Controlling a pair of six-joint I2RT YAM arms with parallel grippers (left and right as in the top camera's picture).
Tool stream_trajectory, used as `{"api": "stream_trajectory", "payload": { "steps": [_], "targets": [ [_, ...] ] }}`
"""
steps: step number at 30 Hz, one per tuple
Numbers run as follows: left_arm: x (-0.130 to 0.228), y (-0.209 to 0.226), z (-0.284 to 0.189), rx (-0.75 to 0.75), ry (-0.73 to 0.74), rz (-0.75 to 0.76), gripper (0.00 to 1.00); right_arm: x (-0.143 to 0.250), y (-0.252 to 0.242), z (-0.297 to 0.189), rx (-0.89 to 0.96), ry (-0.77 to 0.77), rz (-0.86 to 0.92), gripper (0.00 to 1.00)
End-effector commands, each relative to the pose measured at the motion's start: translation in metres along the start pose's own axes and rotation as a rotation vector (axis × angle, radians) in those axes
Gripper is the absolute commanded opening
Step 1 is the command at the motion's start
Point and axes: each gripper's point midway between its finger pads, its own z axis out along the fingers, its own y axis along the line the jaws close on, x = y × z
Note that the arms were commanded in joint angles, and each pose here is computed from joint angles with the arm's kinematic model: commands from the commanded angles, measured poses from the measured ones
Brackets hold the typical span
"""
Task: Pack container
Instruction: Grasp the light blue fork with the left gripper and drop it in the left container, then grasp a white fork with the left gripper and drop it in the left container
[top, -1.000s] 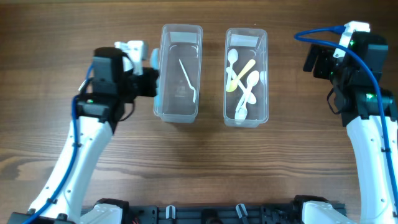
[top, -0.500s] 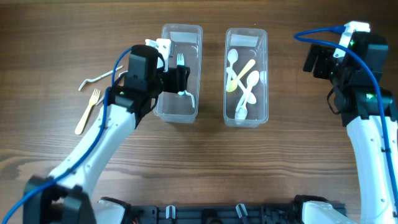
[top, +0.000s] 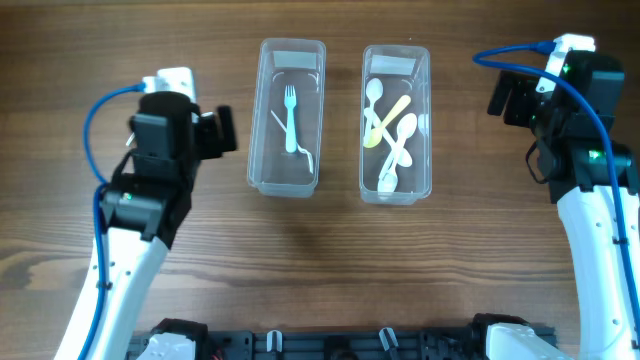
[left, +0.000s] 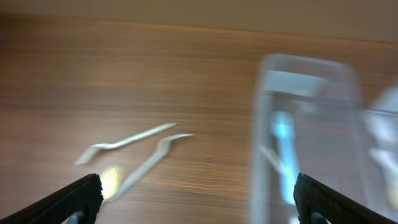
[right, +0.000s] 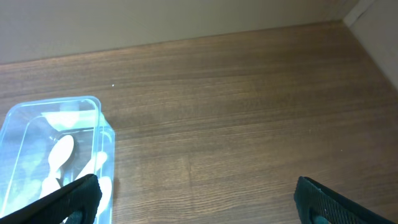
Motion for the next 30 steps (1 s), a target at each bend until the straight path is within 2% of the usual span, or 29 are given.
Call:
{"api": "stream_trajectory", "payload": {
  "steps": [1, 3, 4, 7, 12, 19, 23, 25, 30],
  "targets": [
    [0.013, 0.066, 0.026, -0.229, 0.096, 0.082, 1.00, -0.007, -0.003, -0.002, 0.017, -0.017, -0.007, 1.00],
    [0.032, 0.080, 0.047, -0.241, 0.178, 0.061, 1.00, -0.007, -0.003, -0.002, 0.016, -0.017, -0.007, 1.00],
    [0.047, 0.078, 0.063, -0.191, 0.239, 0.053, 1.00, -0.007, -0.003, -0.002, 0.016, -0.017, -0.007, 1.00],
    [0.080, 0.059, 0.099, -0.015, 0.355, 0.183, 1.00, -0.007, -0.003, -0.002, 0.017, -0.016, -0.007, 1.00],
    [0.118, 0.057, 0.144, 0.026, 0.451, 0.316, 1.00, -0.007, -0.003, -0.002, 0.016, -0.017, -0.007, 1.00],
    [0.139, 0.054, 0.183, 0.065, 0.450, 0.444, 1.00, -0.007, -0.003, -0.002, 0.017, -0.017, -0.007, 1.00],
    [0.142, 0.045, 0.190, 0.152, 0.429, 0.587, 1.00, -0.007, -0.003, -0.002, 0.017, -0.017, -0.007, 1.00],
    [0.141, 0.044, 0.191, 0.167, 0.415, 0.600, 1.00, -0.007, -0.003, -0.002, 0.016, -0.017, -0.007, 1.00],
    [0.142, 0.043, 0.190, 0.274, 0.387, 0.520, 1.00, -0.007, -0.003, -0.002, 0.017, -0.017, -0.007, 1.00]
  ]
}}
